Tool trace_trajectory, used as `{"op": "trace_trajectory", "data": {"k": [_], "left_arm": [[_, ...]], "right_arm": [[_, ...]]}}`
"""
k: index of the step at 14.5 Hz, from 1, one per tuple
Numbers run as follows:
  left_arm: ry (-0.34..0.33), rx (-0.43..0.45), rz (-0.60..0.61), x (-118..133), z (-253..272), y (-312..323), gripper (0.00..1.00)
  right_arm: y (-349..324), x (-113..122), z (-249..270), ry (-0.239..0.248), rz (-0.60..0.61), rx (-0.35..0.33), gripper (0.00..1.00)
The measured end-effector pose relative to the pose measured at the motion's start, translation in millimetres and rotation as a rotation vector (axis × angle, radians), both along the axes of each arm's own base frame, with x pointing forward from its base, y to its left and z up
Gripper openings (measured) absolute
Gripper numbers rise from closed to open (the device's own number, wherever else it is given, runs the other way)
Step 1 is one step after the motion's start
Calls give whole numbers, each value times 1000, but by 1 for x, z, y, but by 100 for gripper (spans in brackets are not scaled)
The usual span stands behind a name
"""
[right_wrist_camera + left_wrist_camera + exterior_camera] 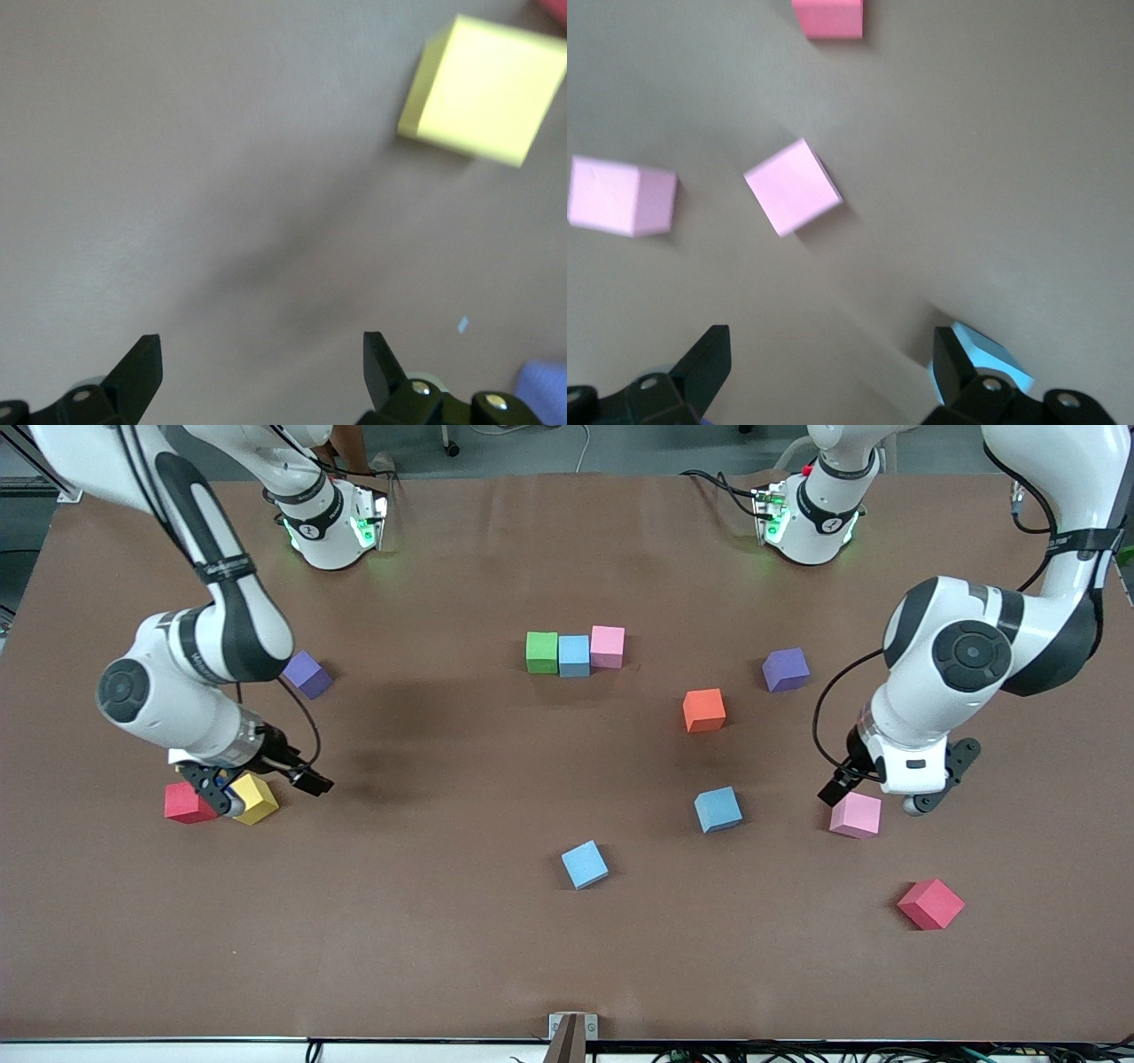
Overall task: Arrange 11 blocks into digit 3
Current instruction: 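Reach the left gripper to pink while the right gripper reaches yellow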
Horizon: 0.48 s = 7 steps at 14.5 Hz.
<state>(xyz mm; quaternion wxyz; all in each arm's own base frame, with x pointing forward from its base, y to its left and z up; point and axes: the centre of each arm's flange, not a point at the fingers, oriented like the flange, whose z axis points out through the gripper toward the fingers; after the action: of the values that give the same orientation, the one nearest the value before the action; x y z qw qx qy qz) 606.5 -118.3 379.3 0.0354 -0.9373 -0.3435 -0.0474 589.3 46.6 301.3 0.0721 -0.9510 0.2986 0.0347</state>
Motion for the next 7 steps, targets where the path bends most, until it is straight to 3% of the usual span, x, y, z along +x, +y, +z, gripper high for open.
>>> {"op": "trace_trajectory", "data": {"k": [4,7], "left_arm": [[71,94,-210,0,0,34,100],[153,117,-381,-3,3,67,100]], "right_arm": [[5,-4,-4,31,107,-2,100],[-3,3,5,-20,378,-62,100]]}}
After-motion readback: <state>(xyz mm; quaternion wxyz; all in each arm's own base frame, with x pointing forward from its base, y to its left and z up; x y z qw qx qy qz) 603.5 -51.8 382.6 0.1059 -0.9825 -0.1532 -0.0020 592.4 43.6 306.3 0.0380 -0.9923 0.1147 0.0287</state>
